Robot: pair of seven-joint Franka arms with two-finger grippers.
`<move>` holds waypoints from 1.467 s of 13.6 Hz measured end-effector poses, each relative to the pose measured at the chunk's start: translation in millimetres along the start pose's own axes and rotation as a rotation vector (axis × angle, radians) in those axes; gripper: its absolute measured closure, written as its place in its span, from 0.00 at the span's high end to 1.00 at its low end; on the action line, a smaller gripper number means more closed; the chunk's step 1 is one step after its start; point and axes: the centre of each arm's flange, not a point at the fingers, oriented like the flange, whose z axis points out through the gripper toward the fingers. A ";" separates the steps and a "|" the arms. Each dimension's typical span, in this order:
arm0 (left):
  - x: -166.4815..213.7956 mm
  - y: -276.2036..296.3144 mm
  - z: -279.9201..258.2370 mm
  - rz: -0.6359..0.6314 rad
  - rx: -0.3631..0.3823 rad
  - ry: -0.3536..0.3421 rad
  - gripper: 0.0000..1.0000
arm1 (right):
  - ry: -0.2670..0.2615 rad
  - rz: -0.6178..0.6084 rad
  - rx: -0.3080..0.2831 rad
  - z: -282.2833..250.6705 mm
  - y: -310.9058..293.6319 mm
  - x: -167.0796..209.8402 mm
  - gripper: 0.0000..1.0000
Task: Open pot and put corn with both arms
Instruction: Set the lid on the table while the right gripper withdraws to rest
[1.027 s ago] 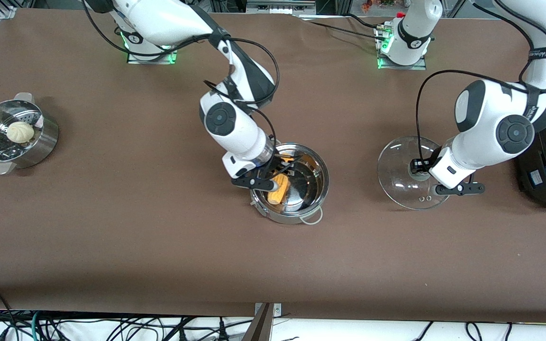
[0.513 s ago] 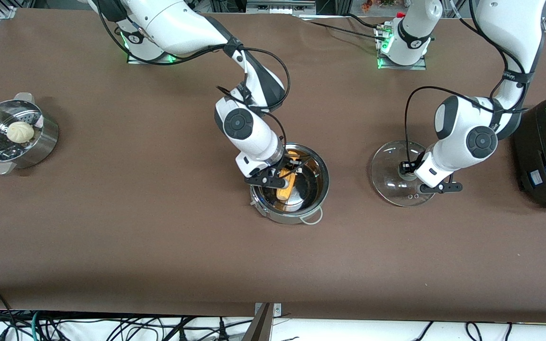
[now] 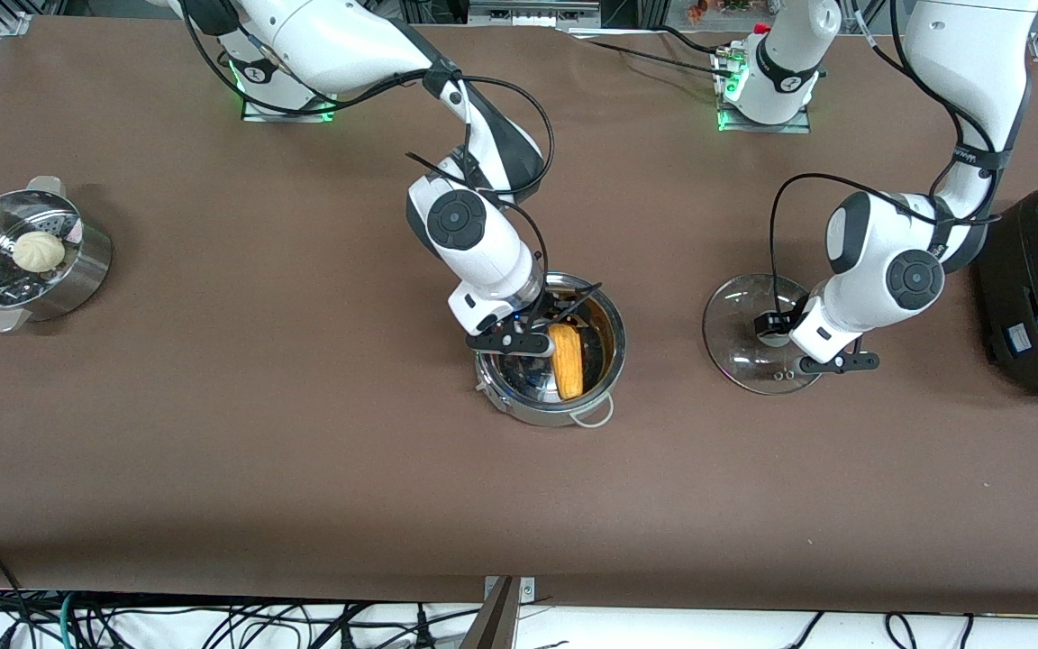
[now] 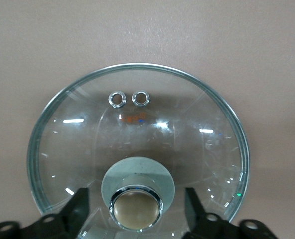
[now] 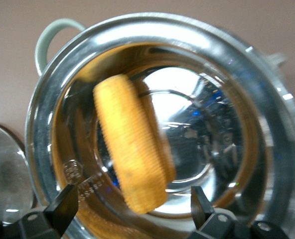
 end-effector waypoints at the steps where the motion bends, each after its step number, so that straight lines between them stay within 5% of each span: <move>1: 1.1 0.4 -13.0 0.000 0.001 -0.007 0.99 | 0.001 -0.007 -0.032 -10.2 4.3 4.4 1.00; 5: -7.7 5.8 -134.6 0.010 0.010 -0.027 1.00 | 0.012 -0.059 -0.196 -80.8 27.5 22.7 1.00; 11: -44.5 -4.6 -325.9 -0.003 -0.001 0.073 1.00 | -0.094 -0.208 -0.420 -228.6 163.9 94.1 1.00; 14: -49.7 -2.6 -348.9 -0.004 -0.003 0.088 1.00 | -0.167 -0.169 -0.419 -289.1 225.4 98.0 1.00; 17: -47.9 -5.9 -346.3 -0.010 -0.003 0.081 1.00 | -0.240 -0.152 -0.303 -344.6 333.6 91.5 1.00; 20: -48.2 -6.4 -347.0 -0.010 -0.003 0.081 1.00 | -0.205 -0.162 -0.327 -385.4 383.9 58.0 1.00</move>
